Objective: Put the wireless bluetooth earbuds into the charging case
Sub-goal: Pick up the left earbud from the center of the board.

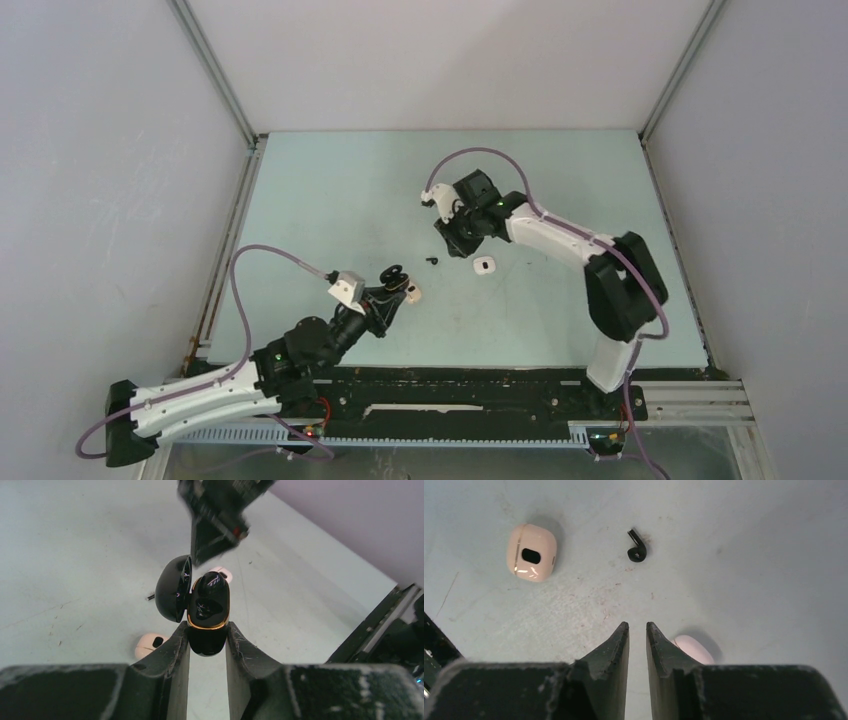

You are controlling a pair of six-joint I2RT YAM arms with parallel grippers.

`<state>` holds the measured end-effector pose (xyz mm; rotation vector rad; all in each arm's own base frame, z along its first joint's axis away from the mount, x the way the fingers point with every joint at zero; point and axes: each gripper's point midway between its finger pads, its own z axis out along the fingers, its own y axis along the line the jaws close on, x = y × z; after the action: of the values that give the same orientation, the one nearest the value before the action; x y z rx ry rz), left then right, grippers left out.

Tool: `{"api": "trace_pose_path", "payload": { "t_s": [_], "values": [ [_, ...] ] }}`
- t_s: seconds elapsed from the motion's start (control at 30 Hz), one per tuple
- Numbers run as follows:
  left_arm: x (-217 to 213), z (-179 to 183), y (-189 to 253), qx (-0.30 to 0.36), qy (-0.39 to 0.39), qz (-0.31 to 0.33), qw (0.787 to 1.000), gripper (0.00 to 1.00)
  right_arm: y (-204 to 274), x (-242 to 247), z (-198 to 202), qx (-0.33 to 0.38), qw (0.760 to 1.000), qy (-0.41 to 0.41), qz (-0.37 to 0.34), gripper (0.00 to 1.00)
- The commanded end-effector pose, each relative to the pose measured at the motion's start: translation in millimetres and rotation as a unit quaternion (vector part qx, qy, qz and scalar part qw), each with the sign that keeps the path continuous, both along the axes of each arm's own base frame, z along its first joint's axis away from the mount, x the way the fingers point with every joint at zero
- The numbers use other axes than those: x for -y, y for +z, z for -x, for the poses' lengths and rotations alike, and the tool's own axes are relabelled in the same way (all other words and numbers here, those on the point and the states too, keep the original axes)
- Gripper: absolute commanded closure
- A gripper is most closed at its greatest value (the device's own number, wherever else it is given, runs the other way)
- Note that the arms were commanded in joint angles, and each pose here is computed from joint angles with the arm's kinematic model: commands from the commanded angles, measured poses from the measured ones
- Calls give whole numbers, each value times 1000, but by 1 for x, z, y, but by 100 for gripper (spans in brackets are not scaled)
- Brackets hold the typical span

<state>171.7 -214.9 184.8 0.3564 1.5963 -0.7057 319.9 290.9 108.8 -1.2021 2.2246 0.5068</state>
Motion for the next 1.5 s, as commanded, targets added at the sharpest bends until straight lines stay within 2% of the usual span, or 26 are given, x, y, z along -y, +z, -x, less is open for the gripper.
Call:
{"api": "trace_pose_path", "payload": {
  "t_s": [0.0,0.23,0.67,1.07,1.47],
  "values": [
    [-8,0,23,3,13,49,999,100,-24,-27,-7,-68,997,-32,-19,77],
    [-10,4,24,2,6,57,998,100,-52,-45,-16,-133,990,-50,-11,71],
    [-8,5,16,-5,2,44,999,100,-76,-54,-23,-161,985,-63,4,59],
    [-10,5,12,-6,5,45,999,100,-93,-56,-20,-162,985,-58,26,63],
    [-11,5,8,-8,6,43,999,100,-100,-48,-16,-101,989,-56,90,68]
  ]
}}
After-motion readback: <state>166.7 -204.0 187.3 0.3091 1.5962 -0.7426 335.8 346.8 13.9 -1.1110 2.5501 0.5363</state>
